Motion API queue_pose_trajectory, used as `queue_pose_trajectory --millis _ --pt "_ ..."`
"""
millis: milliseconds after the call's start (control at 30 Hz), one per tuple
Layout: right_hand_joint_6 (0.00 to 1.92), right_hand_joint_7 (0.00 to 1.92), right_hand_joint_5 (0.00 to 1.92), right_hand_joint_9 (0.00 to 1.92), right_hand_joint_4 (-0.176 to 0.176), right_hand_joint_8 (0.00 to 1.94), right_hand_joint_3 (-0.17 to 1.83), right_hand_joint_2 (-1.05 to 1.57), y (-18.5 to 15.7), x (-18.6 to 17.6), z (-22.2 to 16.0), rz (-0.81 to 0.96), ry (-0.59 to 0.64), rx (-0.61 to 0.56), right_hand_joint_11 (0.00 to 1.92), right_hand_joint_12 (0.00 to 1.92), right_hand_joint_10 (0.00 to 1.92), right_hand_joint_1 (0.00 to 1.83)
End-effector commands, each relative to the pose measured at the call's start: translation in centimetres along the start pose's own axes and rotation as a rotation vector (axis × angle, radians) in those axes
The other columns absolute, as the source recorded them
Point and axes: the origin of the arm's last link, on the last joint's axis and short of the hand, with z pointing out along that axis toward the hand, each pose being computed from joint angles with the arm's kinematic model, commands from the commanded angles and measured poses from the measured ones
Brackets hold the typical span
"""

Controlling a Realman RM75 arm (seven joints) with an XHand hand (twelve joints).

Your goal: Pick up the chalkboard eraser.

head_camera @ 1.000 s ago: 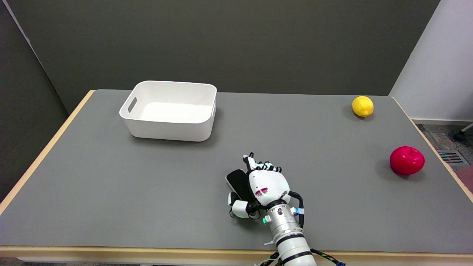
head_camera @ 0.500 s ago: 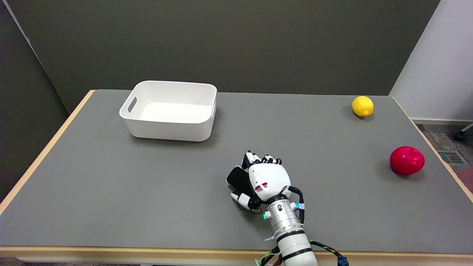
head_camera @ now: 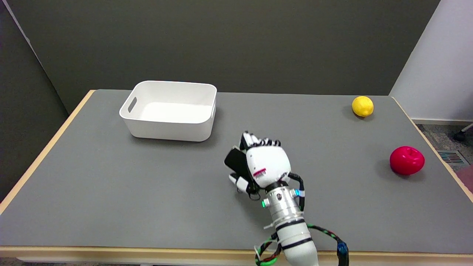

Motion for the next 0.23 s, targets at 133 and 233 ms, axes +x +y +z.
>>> queue_pose_trajectory --millis 133,233 --pt "1.63 0.61 0.54 0.76 -0.176 1.67 0.31 1.20 -2.1 9.4 14.3 -0.064 0.390 0.193 0.68 1.92 1.79 1.14" --pt "1.62 0.61 0.55 0.79 -0.176 1.67 0.30 1.20 -7.6 12.2 14.6 0.331 0.381 0.247 0.67 1.92 1.76 1.14"
